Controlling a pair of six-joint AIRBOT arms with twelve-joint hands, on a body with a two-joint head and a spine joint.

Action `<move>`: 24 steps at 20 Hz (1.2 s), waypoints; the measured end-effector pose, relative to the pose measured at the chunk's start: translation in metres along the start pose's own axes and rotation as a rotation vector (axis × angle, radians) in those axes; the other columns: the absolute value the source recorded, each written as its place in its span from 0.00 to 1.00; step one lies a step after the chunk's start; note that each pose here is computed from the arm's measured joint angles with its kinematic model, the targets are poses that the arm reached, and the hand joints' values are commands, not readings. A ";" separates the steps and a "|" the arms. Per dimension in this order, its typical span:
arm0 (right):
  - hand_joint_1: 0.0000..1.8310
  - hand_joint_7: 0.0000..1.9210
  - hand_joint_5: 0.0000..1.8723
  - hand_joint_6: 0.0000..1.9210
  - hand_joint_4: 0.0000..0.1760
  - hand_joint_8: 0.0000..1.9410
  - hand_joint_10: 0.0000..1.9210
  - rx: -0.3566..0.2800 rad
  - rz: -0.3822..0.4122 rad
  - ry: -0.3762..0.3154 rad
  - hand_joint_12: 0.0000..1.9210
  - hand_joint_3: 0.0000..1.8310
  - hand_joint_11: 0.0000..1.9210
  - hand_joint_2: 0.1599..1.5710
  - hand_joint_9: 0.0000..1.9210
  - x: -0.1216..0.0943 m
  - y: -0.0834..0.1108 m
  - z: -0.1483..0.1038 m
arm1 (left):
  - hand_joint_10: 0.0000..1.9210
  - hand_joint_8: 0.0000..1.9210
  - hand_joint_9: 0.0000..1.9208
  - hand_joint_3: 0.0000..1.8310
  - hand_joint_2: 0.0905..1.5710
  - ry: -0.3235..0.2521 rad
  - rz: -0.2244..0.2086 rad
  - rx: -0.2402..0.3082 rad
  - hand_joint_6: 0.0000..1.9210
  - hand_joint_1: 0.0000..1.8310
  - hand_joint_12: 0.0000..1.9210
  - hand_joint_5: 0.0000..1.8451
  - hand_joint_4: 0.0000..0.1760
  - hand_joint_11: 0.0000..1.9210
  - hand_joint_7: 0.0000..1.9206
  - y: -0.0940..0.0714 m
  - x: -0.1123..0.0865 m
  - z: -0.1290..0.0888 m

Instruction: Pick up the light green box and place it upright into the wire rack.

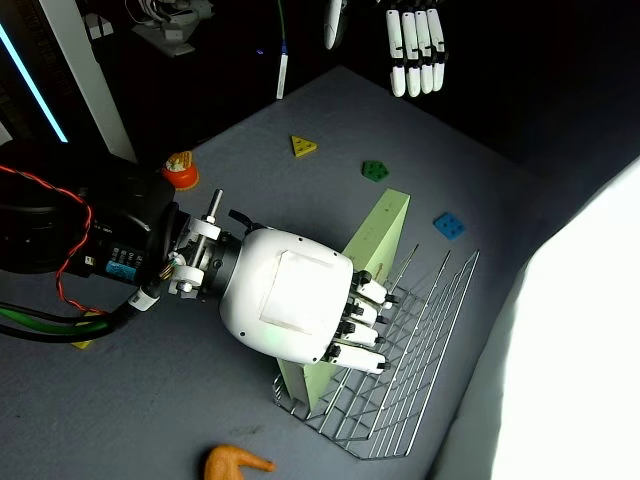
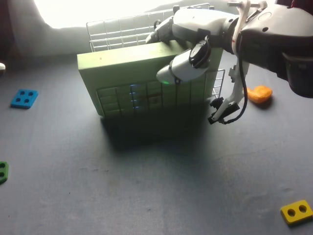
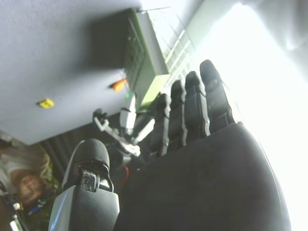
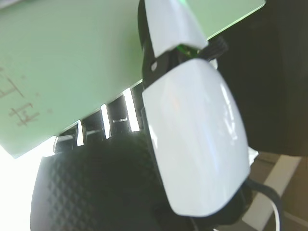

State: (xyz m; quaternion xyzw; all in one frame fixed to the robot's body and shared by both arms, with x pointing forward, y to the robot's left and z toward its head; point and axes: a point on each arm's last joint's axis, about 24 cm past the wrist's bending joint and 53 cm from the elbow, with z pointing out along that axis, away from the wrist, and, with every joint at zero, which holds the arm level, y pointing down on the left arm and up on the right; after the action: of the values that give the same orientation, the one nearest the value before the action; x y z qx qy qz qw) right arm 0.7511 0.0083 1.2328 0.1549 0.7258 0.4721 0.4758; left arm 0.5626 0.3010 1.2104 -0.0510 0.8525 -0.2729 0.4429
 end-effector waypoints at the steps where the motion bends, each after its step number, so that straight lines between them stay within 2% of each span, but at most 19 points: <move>1: 0.56 0.28 0.26 0.02 0.00 0.00 0.30 -0.001 -0.002 -0.003 0.78 0.00 0.00 0.64 0.21 -0.001 0.001 0.000 | 0.00 0.00 0.04 0.00 0.82 0.001 0.000 0.000 0.00 0.06 0.12 0.06 0.13 0.00 0.07 0.000 0.000 0.000; 11: 0.55 0.27 0.25 0.02 0.00 0.00 0.29 -0.030 -0.004 -0.019 0.78 0.00 0.00 0.65 0.20 -0.014 0.017 -0.006 | 0.00 0.00 0.05 0.00 0.82 0.000 0.000 0.000 0.00 0.04 0.16 0.05 0.16 0.00 0.07 0.000 0.000 0.000; 14: 0.55 0.28 0.25 0.02 0.00 0.00 0.29 -0.053 0.004 -0.031 0.78 0.00 0.00 0.65 0.21 -0.022 0.029 -0.011 | 0.00 0.00 0.05 0.00 0.82 0.000 0.001 0.000 0.00 0.05 0.16 0.06 0.16 0.00 0.08 0.000 0.000 0.000; 16: 0.55 0.28 0.25 0.02 0.00 0.00 0.29 -0.079 0.009 -0.044 0.77 0.00 0.00 0.65 0.21 -0.032 0.043 -0.017 | 0.00 0.00 0.05 0.00 0.81 0.000 0.000 0.000 0.00 0.07 0.15 0.07 0.13 0.00 0.08 0.000 0.000 0.000; 19: 0.55 0.28 0.26 0.02 0.00 0.00 0.29 -0.124 -0.046 -0.068 0.77 0.00 0.00 0.65 0.21 -0.044 0.062 -0.030 | 0.00 0.00 0.05 0.00 0.81 0.000 0.001 0.000 0.00 0.07 0.16 0.07 0.14 0.00 0.08 0.000 0.000 0.000; 22: 0.55 0.28 0.26 0.02 0.00 0.00 0.29 -0.219 -0.227 -0.100 0.77 0.00 0.00 0.65 0.21 -0.046 0.086 -0.052 | 0.00 0.00 0.05 0.00 0.81 0.000 0.000 0.000 0.00 0.07 0.16 0.07 0.14 0.00 0.08 0.000 0.000 0.000; 24: 0.55 0.28 0.26 0.02 0.00 0.00 0.29 -0.247 -0.286 -0.115 0.77 0.00 0.00 0.64 0.21 -0.049 0.094 -0.067 | 0.00 0.00 0.05 0.00 0.81 0.000 0.000 0.000 0.00 0.07 0.16 0.07 0.14 0.00 0.08 0.000 0.000 0.000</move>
State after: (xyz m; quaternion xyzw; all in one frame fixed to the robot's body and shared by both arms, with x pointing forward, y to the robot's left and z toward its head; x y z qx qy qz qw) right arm 0.6985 -0.0132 1.3443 0.0172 0.6487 0.4754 0.5941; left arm 0.5626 0.3008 1.2105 -0.0508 0.8525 -0.2731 0.4429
